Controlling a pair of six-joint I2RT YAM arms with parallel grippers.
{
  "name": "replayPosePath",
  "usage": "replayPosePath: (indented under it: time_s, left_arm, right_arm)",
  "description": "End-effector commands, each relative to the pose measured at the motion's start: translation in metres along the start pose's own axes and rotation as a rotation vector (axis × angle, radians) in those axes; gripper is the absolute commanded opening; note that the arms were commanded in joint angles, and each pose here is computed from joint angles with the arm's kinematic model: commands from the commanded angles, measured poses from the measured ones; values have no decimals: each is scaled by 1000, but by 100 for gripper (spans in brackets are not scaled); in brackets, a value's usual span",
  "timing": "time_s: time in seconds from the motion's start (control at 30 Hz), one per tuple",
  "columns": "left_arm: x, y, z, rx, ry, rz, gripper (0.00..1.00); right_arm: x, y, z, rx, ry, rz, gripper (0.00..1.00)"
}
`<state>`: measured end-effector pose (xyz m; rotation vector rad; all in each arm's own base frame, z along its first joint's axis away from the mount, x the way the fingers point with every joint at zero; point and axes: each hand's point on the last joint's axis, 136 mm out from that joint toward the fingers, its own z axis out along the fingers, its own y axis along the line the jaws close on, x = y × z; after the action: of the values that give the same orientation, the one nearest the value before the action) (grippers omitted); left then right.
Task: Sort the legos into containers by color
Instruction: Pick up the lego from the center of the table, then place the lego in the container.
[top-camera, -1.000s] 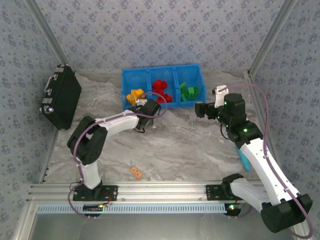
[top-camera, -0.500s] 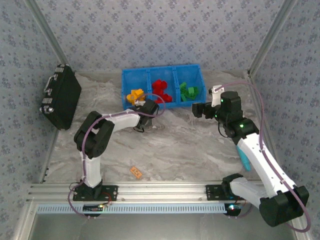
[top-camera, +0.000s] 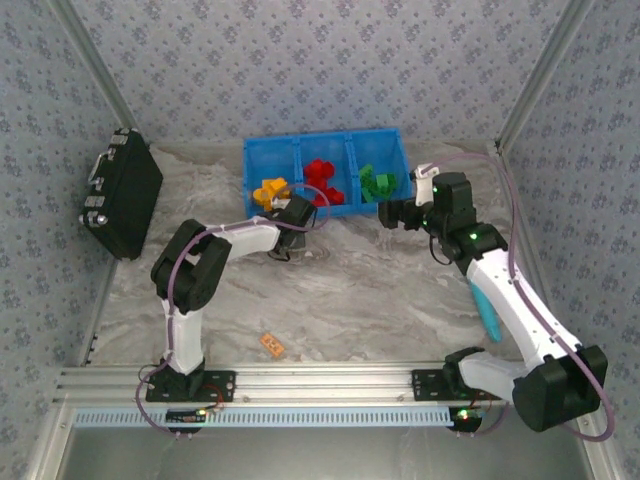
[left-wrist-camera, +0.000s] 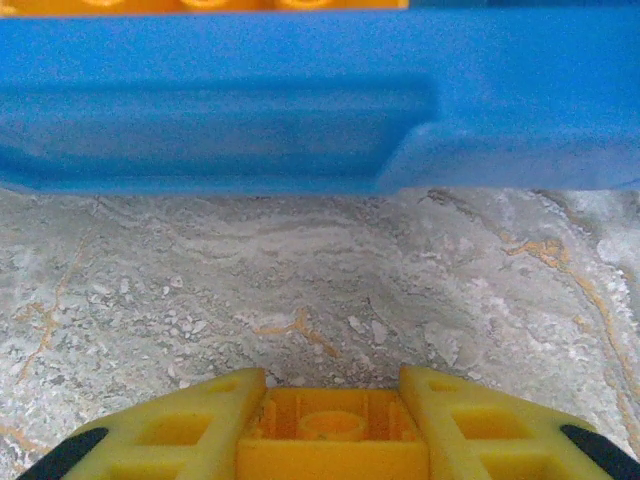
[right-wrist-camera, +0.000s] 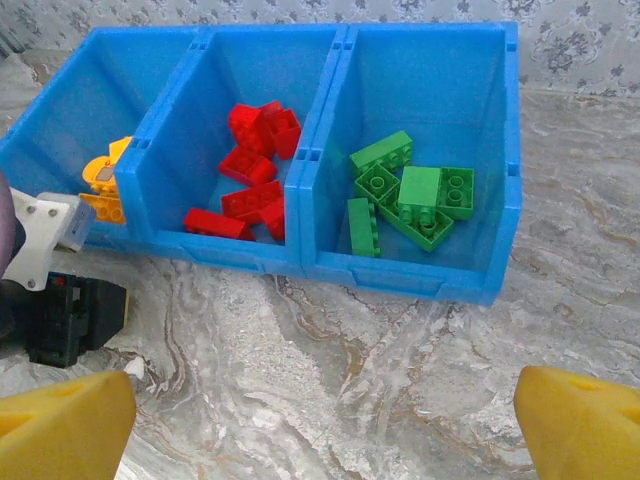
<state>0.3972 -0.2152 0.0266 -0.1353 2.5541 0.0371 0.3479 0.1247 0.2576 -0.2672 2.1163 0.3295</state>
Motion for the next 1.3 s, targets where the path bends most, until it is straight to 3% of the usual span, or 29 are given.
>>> replayPosePath:
  time_s: [0.0, 0.23, 0.6, 0.87, 1.13, 1.27]
  left_arm:
    - [-1, -2, 9, 8, 10, -4, 35]
    - [-19, 2, -19, 7, -27, 2, 32]
    - [-104, 11, -97, -3, -263, 10, 32]
    - [-152, 35, -70, -56, -351, -53, 33]
    - [-170, 42, -22, -70, -315, -69, 34]
    - [-169, 39, -7, -65, -289, -60, 46]
  right_arm:
    - [-16, 2, -3, -14, -35, 4, 99]
    - [-3, 0, -1, -20, 7, -5, 99]
    - [10, 2, 6, -70, 51, 28, 100]
    - [18, 5, -4, -85, 73, 23, 100]
    - [26, 12, -8, -154, 88, 84, 100]
    - [27, 9, -4, -147, 90, 97, 100]
